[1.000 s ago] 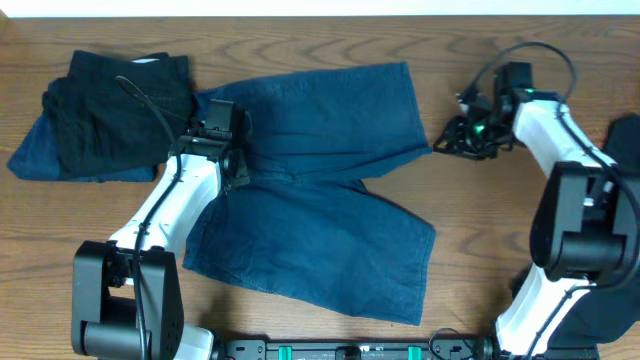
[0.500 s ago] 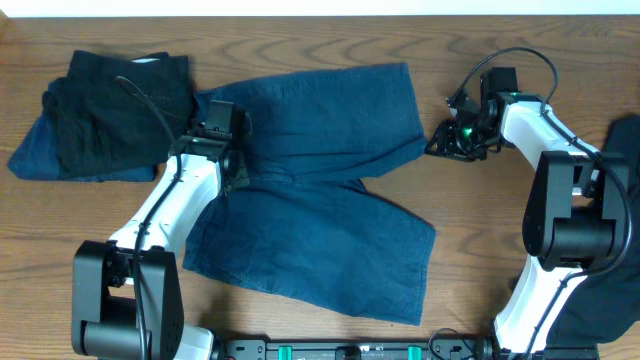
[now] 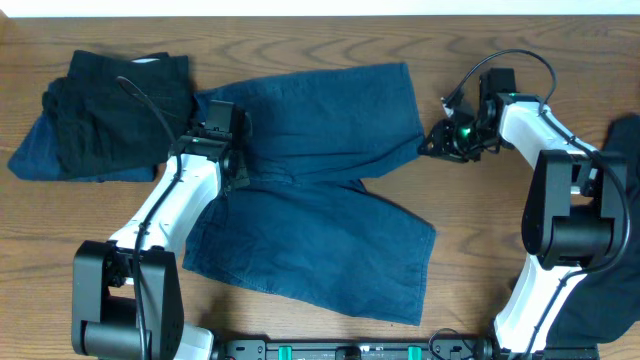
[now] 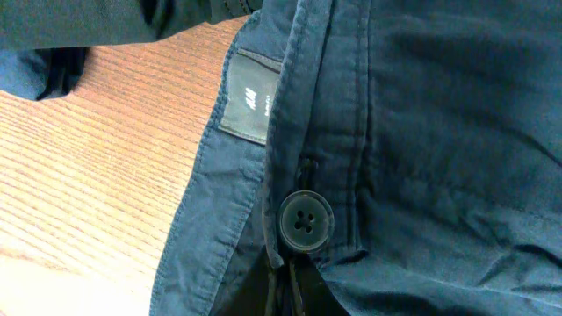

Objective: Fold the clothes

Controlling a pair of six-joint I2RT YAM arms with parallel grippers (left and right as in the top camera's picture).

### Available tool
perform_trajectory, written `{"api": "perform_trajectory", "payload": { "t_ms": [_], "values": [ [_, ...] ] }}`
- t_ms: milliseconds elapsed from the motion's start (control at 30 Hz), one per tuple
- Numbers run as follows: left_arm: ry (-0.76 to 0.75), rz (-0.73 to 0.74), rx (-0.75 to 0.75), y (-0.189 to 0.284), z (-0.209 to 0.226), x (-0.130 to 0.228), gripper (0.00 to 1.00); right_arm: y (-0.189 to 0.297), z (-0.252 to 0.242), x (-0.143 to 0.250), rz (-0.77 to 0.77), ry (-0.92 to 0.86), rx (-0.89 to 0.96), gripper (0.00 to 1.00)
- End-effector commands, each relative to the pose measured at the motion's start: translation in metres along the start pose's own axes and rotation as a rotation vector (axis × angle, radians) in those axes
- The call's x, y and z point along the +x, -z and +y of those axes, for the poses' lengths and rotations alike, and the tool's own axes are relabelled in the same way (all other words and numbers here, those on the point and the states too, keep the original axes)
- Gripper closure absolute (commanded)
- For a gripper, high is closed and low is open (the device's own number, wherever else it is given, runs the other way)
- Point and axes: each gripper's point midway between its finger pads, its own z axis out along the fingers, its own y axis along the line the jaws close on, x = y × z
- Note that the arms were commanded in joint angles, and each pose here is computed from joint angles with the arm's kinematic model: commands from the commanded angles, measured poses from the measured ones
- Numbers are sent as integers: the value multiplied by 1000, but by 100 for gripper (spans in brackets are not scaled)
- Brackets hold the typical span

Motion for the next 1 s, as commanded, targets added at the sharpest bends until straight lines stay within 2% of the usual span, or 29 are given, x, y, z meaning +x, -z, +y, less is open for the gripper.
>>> {"api": "perform_trajectory", "payload": {
  "t_ms": [0, 67, 500, 567, 633, 667, 967],
  "values": [
    [15, -2, -41, -3, 7, -1, 94, -9, -1, 6, 26, 20, 13, 67],
    [15, -2, -41, -3, 7, -1, 94, -9, -4, 5, 23, 24, 34, 70],
    [15, -1, -41, -3, 7, -1, 94, -23, 6, 1, 7, 108, 116, 69],
    [15, -1, -41, -3, 7, -1, 94, -25, 7, 2, 9, 117, 130, 77],
    [15, -1, -41, -3, 7, -1, 94, -25, 7, 2, 11, 120, 134, 94],
    [15, -1, -41, -3, 7, -1, 94, -25, 6, 2, 10, 118, 141, 99],
    [11, 8, -47, -3, 8, 1, 94, -18, -21, -3, -25, -5, 284, 99]
  ]
}}
